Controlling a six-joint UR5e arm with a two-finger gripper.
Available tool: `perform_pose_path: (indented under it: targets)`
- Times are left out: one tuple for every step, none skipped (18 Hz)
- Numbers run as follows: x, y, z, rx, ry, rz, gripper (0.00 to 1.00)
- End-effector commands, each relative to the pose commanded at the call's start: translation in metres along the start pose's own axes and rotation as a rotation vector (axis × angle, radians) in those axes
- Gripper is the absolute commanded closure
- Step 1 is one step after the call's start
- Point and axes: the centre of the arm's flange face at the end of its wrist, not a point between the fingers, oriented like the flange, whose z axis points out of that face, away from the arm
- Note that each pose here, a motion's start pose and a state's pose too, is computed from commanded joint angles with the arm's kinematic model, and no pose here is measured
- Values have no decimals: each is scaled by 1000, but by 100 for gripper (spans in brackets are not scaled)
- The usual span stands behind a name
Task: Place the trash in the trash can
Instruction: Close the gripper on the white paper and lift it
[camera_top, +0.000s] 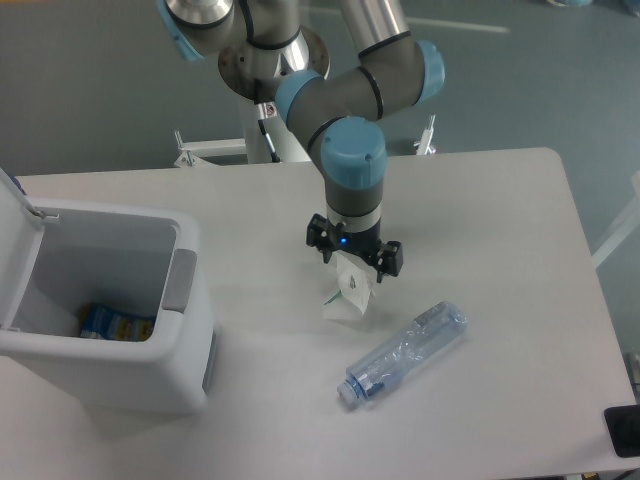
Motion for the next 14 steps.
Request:
perform_pose_path:
  targets:
    - [0, -1, 1, -2, 0, -5, 44]
    - [1, 0, 2, -5, 4, -6, 75]
    - [2, 0, 3, -5, 6, -5, 95]
    - [1, 0, 2, -3, 6, -5, 100]
    - [0, -1, 0, 3, 6, -5, 100]
    - [-1, -2, -2, 6, 9, -3, 100]
    - [-3, -3, -6, 7, 4, -2, 100]
    - [-5, -4, -9, 10, 0, -3, 100]
    - [-7, -2, -10, 7, 2, -8, 100]
    - [-9, -1, -11, 6, 3, -12, 100]
    - [-11, 0, -14, 12, 0, -15, 100]
    - [-12, 0, -21, 26, -4, -21, 100]
    - [-12, -3, -29, 56, -1, -22, 100]
    - [-12, -7, -40, 98, 16, -29, 100]
